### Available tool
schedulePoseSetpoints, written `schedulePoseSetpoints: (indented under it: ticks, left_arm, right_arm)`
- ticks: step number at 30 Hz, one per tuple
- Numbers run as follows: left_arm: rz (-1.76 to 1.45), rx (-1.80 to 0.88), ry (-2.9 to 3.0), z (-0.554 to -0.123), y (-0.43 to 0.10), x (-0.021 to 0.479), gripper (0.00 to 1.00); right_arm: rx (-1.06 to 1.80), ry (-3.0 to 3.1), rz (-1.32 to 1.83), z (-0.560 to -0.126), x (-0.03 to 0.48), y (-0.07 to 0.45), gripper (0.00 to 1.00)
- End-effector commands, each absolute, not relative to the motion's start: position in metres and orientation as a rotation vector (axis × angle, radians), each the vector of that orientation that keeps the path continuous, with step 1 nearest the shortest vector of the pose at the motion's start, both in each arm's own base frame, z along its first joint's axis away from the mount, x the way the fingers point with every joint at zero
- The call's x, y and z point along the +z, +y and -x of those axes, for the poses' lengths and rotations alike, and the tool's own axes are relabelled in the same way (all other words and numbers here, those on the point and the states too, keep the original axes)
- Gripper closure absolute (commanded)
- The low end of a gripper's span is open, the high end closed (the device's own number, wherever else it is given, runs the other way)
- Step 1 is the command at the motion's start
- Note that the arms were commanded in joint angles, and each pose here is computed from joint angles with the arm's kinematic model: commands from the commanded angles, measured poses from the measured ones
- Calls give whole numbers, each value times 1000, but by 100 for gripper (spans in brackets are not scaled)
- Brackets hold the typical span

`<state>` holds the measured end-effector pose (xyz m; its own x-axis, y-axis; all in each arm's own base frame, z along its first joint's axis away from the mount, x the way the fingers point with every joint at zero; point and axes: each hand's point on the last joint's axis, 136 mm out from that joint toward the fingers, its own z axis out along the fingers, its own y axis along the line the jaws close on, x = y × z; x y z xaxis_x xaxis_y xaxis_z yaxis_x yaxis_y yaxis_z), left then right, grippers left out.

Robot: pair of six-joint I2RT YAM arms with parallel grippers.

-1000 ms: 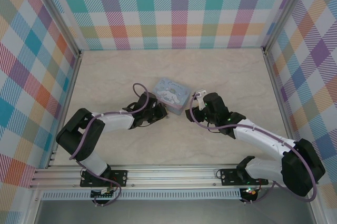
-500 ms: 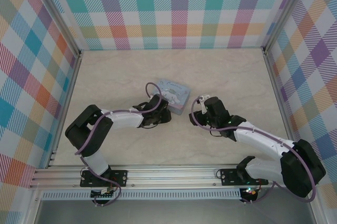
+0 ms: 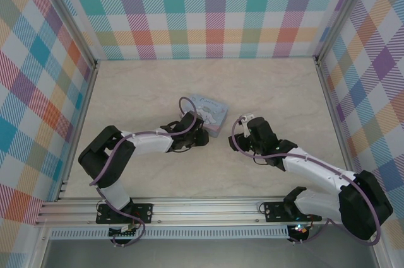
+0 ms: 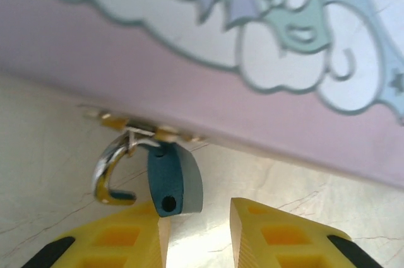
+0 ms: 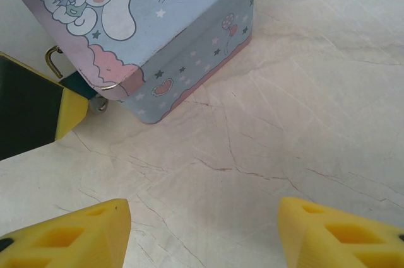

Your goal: Unlock a padlock with a key

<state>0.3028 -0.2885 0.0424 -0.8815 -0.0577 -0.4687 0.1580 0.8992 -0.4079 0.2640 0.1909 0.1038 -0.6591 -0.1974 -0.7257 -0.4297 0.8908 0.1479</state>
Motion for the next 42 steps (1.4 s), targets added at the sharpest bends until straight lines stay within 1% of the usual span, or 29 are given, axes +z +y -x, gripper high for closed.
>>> schedulePoseSetpoints:
  ticks: [1,8,11,14,18,19,21,23,27,30,42]
  left_arm:
    - [-150,-703,2484,-307,-313,76,68]
    - [-189,-716,2468,-312,-324,79,67]
    - [-193,-744,2448,-311,-325,89,65]
    - [-199,-757,2408,-307,-320,109,59]
    - [-184,-709,2352,-302,-294,144,44]
    - [-174,-707,2341,-302,-288,152,42]
    - [-135,-698,2326,-303,-270,167,37]
    - [-89,-696,2313,-306,-254,178,33]
    - [-6,-689,2286,-308,-226,192,30]
    - [30,-671,2276,-307,-210,195,28]
    - [196,-685,2284,-301,-169,177,27]
  right_arm:
    - [386,2302,419,-264,102,185,37]
    - [385,2300,416,-264,103,183,36]
    - [396,2300,416,-264,104,182,34]
    - [516,2299,398,-263,108,189,26]
    - [816,2316,297,-265,117,207,14]
    - [869,2319,275,-268,119,212,10]
    - [953,2327,196,-277,122,221,1]
    - [989,2344,125,-291,121,226,0]
    - [1011,2394,54,-321,112,239,1]
    - [1051,2375,76,-342,114,252,0]
    - [1202,2303,282,-418,120,299,1]
